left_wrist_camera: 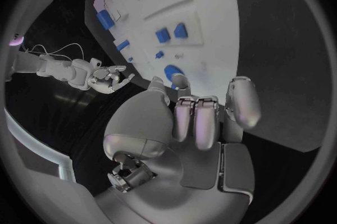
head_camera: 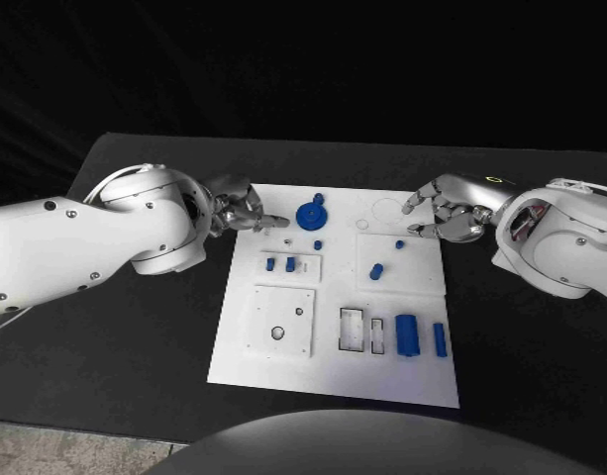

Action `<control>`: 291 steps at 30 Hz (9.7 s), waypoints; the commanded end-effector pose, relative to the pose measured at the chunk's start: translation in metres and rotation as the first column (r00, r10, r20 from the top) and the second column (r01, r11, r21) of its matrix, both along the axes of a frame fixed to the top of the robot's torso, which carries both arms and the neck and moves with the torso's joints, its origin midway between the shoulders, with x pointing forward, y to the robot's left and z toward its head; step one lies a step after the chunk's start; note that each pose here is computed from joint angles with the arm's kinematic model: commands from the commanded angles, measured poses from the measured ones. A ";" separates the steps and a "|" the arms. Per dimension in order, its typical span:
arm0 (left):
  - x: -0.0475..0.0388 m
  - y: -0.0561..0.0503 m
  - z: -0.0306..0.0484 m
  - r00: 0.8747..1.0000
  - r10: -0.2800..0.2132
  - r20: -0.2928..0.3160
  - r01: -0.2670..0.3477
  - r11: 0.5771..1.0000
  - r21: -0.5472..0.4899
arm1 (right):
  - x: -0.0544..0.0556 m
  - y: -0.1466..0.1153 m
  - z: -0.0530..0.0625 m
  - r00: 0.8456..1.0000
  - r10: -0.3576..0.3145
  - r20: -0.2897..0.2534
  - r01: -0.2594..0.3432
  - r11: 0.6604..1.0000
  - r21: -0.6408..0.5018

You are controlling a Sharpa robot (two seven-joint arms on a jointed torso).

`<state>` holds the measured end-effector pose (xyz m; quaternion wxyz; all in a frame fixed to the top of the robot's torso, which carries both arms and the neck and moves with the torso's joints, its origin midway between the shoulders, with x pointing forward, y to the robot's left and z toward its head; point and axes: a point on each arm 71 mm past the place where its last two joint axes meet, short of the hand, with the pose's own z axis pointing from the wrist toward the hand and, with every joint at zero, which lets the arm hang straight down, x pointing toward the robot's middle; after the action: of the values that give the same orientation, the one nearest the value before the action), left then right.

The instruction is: Assemble the parts on the task board

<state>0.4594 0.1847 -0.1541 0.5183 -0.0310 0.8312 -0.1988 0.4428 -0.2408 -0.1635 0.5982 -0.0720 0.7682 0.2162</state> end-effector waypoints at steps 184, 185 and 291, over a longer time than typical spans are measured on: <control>0.0151 -0.033 -0.0529 0.749 -0.566 0.345 0.512 0.824 0.242 | -0.004 -0.004 -0.011 1.000 0.012 -0.015 -0.011 0.998 0.058; 0.0152 -0.033 -0.0531 0.750 -0.566 0.343 0.511 0.824 0.243 | -0.004 -0.004 -0.011 1.000 0.012 -0.015 -0.011 0.998 0.058; -0.0020 -0.015 -0.0384 0.699 -0.606 0.380 0.467 0.789 0.399 | -0.004 -0.006 -0.015 0.999 0.000 -0.046 0.002 0.999 0.035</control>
<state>0.4572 0.1713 -0.1918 0.6320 0.3345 0.6589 -0.2337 0.4394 -0.2472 -0.1774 0.5853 -0.0539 0.7749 0.2326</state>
